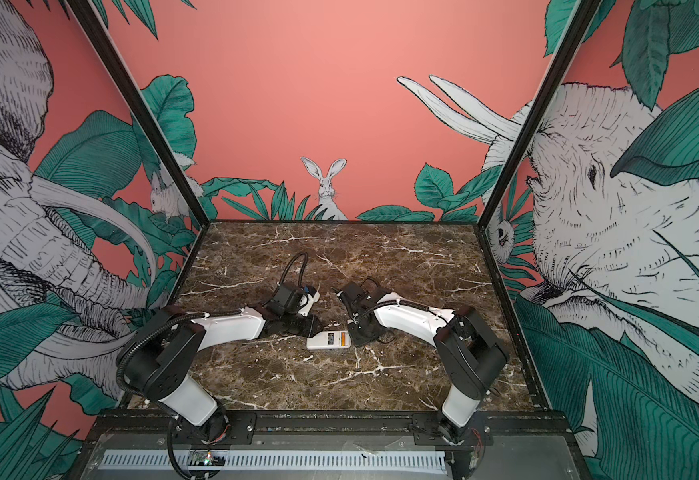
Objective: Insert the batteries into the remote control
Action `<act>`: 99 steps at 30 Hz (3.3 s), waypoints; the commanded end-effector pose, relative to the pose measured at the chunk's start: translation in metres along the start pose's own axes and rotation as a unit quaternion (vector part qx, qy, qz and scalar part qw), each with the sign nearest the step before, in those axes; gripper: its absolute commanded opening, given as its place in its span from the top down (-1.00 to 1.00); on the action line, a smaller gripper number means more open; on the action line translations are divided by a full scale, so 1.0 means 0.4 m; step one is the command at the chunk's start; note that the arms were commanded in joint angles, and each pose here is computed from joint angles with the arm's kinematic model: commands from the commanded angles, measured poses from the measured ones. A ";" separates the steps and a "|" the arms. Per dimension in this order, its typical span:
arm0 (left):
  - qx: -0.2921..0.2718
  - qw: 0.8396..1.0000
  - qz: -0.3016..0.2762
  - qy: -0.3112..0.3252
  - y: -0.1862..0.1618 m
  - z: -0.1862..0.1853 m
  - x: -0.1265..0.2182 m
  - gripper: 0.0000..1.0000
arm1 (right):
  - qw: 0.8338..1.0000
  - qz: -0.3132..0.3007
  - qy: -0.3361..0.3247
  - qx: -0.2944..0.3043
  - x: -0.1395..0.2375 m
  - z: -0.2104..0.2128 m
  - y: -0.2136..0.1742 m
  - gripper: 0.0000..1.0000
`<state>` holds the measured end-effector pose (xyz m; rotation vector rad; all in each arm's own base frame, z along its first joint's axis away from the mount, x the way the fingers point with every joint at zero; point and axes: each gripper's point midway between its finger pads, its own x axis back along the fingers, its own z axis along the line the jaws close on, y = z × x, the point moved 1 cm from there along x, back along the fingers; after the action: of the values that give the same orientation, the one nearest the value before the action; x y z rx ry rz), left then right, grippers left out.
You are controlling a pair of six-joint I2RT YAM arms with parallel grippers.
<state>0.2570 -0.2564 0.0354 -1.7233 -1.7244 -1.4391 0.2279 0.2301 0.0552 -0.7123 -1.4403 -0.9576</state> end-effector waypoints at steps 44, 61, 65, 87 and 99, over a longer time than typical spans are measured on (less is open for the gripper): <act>-0.010 0.999 -0.038 0.008 -0.003 0.013 0.107 0.39 | 0.997 0.061 -0.040 -0.013 -0.055 -0.038 -0.110 0.58; -0.002 0.999 -0.043 -0.002 -0.006 0.009 0.102 0.40 | 0.999 0.029 -0.021 -0.002 -0.028 -0.025 -0.090 0.98; -0.001 0.999 -0.041 0.000 -0.014 0.015 0.095 0.39 | 1.000 0.006 0.001 0.004 0.015 -0.002 -0.059 1.00; 0.022 0.998 -0.058 0.001 -0.025 0.045 0.088 0.40 | 0.993 0.044 0.087 -0.073 0.041 0.135 0.033 1.00; 0.031 0.997 -0.064 0.000 -0.032 0.064 0.097 0.40 | 0.993 0.058 0.064 -0.085 0.000 0.130 0.026 1.00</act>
<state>0.2468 -0.2113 0.0417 -1.6085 -1.8464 -1.4179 0.2125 0.2825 0.0587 -0.8074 -1.1884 -1.0256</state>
